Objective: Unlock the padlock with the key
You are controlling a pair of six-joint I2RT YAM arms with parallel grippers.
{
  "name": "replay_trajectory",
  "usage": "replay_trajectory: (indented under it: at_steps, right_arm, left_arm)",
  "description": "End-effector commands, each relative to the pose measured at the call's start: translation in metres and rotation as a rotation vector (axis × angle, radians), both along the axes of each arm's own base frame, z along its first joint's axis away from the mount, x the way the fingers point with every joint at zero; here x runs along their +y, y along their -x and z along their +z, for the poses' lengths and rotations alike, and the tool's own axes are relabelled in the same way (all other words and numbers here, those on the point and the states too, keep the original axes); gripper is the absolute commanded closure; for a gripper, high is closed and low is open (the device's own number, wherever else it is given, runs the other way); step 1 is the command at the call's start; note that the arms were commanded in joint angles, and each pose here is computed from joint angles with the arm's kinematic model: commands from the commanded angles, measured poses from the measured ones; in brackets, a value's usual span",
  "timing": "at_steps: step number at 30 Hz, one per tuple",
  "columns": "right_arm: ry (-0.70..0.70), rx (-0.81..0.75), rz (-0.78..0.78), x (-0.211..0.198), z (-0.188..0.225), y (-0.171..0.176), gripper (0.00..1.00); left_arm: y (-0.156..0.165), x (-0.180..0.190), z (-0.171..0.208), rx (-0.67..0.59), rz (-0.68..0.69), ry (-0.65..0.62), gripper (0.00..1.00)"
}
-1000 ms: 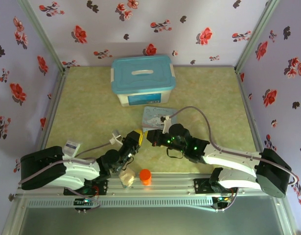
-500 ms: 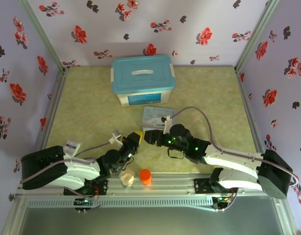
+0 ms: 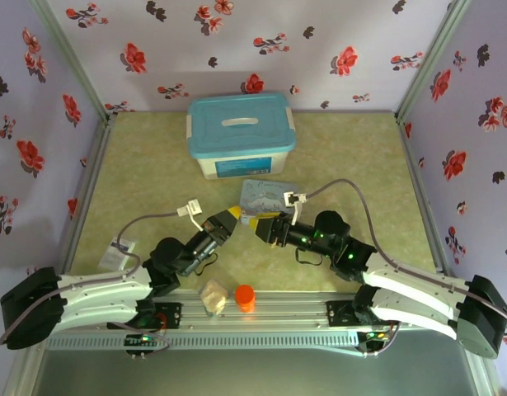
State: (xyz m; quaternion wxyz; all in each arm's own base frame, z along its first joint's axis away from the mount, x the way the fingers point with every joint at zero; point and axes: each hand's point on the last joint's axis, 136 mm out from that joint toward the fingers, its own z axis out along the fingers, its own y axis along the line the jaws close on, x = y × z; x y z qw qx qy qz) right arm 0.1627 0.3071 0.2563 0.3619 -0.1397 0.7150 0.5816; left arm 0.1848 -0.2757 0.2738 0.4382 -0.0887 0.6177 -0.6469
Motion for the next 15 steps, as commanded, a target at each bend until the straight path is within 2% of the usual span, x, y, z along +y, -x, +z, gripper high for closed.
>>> replay_trajectory:
  at_steps: [1,4,6,9,10,15]
  right_arm:
    - [-0.055,-0.094,0.065,0.007,0.025,0.011,0.54]
    - [-0.093,-0.104,0.068,0.008,0.031,0.012,0.57]
    - [-0.105,-0.109,0.069,0.007,0.032,0.012,0.64]
    - [-0.101,-0.107,0.069,0.007,0.031,0.013,0.82]
    - [-0.093,-0.102,0.067,0.007,0.028,0.012,0.85]
    - [-0.081,-0.085,0.053,0.006,0.021,0.011,0.86]
  left_arm:
    - [0.008,-0.011,0.002,-0.067,-0.057,-0.076,1.0]
    - [0.009,-0.017,0.014,-0.071,-0.079,-0.045,1.0]
    - [0.009,-0.019,0.014,-0.065,-0.089,-0.041,1.0]
    - [0.009,-0.017,0.012,-0.061,-0.081,-0.036,1.0]
    - [0.008,-0.016,0.01,-0.056,-0.073,-0.038,1.0]
    - [0.009,-0.018,0.014,-0.058,-0.086,-0.035,1.0]
